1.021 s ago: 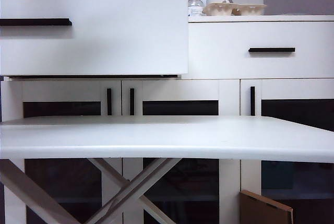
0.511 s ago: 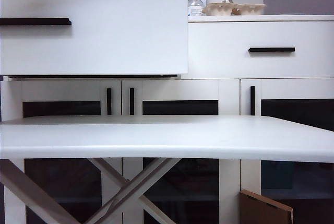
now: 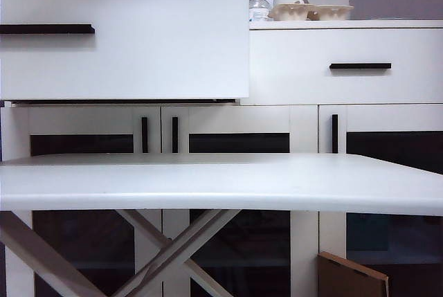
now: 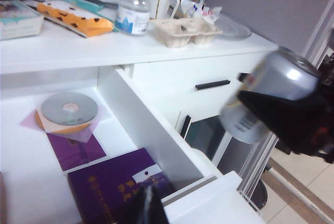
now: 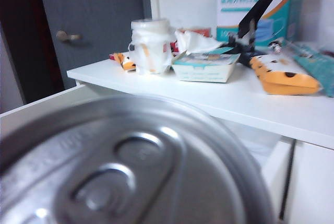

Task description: Pick up a can of beer from the white table, open the left drawer, place the beer inside the drawer, and finally close the drawer.

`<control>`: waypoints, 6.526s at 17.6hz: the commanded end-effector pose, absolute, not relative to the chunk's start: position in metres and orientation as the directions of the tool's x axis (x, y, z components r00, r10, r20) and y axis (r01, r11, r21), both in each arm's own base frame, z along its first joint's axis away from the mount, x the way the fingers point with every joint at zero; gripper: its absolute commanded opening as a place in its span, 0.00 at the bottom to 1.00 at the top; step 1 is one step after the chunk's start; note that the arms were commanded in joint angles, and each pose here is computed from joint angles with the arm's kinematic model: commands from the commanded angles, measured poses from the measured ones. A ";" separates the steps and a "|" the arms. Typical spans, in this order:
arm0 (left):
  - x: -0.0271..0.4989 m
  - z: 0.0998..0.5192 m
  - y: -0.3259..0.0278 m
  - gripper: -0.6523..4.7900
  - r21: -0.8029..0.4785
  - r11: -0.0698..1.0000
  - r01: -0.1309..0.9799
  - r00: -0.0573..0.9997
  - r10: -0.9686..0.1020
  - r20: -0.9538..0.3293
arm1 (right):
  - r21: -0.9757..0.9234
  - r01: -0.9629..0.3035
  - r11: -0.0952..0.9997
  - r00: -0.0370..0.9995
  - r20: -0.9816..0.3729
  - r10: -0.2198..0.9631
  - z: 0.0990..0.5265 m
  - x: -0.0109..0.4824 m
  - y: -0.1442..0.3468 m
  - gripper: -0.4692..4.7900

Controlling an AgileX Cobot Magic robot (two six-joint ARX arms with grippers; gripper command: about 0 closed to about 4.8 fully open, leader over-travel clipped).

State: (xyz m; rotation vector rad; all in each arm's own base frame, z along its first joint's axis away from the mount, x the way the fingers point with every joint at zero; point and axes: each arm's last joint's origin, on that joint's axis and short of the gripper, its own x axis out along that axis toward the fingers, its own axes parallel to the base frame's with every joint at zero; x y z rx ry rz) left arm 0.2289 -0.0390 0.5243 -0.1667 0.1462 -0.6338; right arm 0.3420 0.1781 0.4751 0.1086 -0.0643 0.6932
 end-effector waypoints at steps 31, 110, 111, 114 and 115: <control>0.263 0.497 -0.074 0.11 -0.078 0.795 0.602 0.754 -0.598 -0.271 | 0.018 -0.680 0.733 0.733 -0.002 0.680 0.396 0.408 0.277 0.93; 0.351 0.322 -0.070 0.11 -0.016 0.993 0.119 0.992 -0.119 0.041 | 0.134 -0.796 0.590 0.407 -0.603 0.686 0.498 0.218 0.182 0.09; 0.356 0.322 -0.066 0.11 -0.015 0.993 0.117 0.992 -0.116 0.042 | 0.134 -0.796 0.590 0.407 -0.603 0.686 0.498 0.218 0.182 0.09; 0.369 0.321 -0.064 0.11 -0.018 0.993 0.113 0.993 -0.113 0.040 | 0.134 -0.796 0.590 0.407 -0.603 0.686 0.498 0.218 0.182 0.09; 0.373 0.321 -0.063 0.11 -0.019 0.994 0.110 0.993 -0.109 0.041 | 0.134 -0.796 0.590 0.407 -0.604 0.686 0.498 0.218 0.182 0.09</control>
